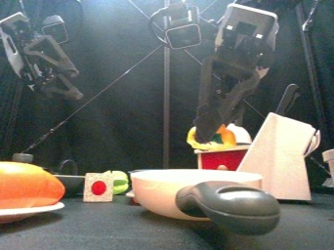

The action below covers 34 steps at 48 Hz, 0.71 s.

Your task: Place squash half in bowl

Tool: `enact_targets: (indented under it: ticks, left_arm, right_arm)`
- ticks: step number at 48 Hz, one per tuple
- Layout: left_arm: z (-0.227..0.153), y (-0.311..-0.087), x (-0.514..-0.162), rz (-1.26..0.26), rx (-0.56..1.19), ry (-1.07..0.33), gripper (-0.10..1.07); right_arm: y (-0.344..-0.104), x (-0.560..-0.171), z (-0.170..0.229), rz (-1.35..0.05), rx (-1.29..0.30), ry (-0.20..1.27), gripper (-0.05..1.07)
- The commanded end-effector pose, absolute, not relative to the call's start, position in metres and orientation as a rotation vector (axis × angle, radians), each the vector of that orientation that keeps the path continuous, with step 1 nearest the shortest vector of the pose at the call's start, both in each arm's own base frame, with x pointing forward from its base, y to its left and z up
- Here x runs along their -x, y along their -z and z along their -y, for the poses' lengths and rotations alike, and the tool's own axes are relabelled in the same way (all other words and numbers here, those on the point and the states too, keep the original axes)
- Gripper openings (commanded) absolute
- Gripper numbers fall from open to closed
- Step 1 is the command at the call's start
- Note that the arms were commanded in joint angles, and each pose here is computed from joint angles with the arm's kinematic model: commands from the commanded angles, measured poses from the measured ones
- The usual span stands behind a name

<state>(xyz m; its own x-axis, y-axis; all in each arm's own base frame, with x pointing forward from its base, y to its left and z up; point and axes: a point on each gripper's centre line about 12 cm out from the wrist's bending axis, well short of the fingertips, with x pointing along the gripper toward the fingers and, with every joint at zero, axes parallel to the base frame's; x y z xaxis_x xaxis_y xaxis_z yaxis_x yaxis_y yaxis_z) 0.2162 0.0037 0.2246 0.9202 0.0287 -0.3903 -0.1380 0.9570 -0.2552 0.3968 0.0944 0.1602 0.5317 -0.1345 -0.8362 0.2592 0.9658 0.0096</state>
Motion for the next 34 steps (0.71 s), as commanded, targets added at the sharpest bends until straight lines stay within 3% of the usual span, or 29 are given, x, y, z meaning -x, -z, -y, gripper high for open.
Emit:
enact_targets:
  ticks: [1,16,34]
  left_arm:
    - [-0.004,-0.230,-0.219,-0.376,0.282,-0.083,0.93]
    - [-0.004,-0.231,-0.219,-0.375,0.279,-0.081,0.93]
    - [-0.004,-0.234,-0.220,-0.364,0.282,-0.076,0.93]
  right_arm:
    - [-0.182,-0.401,-0.086,-0.927,-0.163,0.240,0.81]
    - [-0.210,-0.421,-0.014,-0.835,-0.251,0.390,0.81]
    - [-0.248,-0.429,0.132,-0.681,-0.331,0.683,0.81]
